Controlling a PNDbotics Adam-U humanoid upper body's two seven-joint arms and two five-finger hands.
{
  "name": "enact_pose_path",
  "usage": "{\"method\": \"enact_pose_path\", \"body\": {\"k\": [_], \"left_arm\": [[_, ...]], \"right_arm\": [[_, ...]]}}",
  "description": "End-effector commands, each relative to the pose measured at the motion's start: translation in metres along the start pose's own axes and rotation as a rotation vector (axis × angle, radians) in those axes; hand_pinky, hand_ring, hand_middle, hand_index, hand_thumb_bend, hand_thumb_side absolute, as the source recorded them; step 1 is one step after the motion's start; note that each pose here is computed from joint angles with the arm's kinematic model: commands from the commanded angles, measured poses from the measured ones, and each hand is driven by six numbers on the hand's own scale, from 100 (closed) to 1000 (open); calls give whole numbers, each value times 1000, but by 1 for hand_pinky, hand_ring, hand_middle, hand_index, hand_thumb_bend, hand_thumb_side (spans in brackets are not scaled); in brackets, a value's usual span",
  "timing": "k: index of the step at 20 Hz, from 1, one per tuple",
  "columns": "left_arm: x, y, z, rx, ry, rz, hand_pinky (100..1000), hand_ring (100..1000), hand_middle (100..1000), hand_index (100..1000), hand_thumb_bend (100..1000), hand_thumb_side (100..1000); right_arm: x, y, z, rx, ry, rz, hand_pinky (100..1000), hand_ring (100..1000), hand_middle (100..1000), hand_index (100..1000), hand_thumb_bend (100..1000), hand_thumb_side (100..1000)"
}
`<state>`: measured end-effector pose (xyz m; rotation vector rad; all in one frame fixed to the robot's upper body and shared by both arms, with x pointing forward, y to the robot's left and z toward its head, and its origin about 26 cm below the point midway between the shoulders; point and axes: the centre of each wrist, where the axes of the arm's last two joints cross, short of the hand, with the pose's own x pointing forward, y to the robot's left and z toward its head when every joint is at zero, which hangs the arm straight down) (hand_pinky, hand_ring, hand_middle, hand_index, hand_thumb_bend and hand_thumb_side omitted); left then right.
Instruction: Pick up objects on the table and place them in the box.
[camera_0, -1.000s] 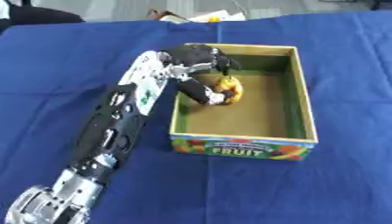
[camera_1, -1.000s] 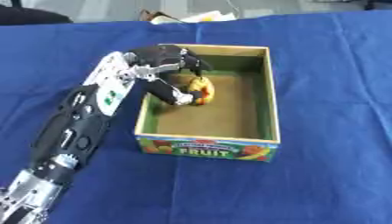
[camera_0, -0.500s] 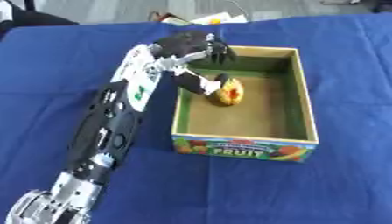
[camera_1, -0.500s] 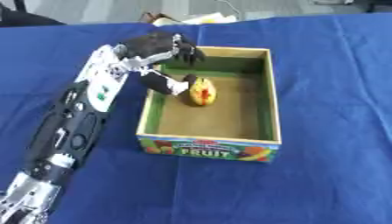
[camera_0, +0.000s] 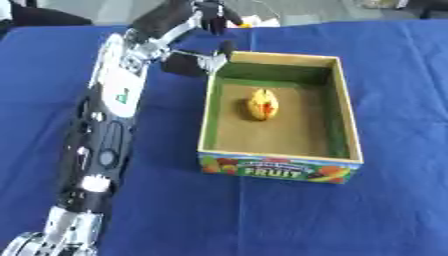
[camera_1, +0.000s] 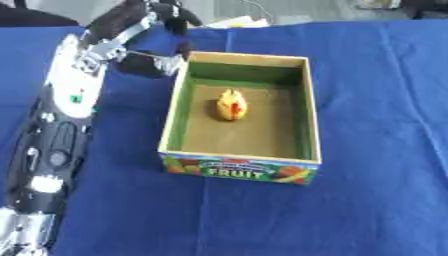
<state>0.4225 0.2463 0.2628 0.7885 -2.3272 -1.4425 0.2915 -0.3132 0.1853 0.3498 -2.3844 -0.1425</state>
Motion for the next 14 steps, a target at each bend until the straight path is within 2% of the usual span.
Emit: {"method": "enact_pose_path", "body": {"k": [1, 8, 10, 14], "left_arm": [[-5, 25, 19, -34, -77, -88, 523, 507, 486, 779, 100, 690], [-27, 35, 77, 143, 123, -6, 540, 514, 495, 790, 100, 835], [-28, 32, 88, 172, 159, 23, 565, 527, 508, 798, 100, 893], [-17, 27, 101, 236, 189, 67, 574, 536, 525, 812, 100, 929]], "right_arm": [[10, -3, -3, 12, -29, 23, 506, 740, 485, 823, 100, 1000], [11, -7, 1, -5, -27, 44, 506, 740, 486, 823, 100, 1000], [11, -8, 1, -6, -28, 46, 507, 740, 487, 822, 100, 1000], [11, -8, 2, -10, -33, 50, 508, 740, 487, 821, 100, 1000]]}}
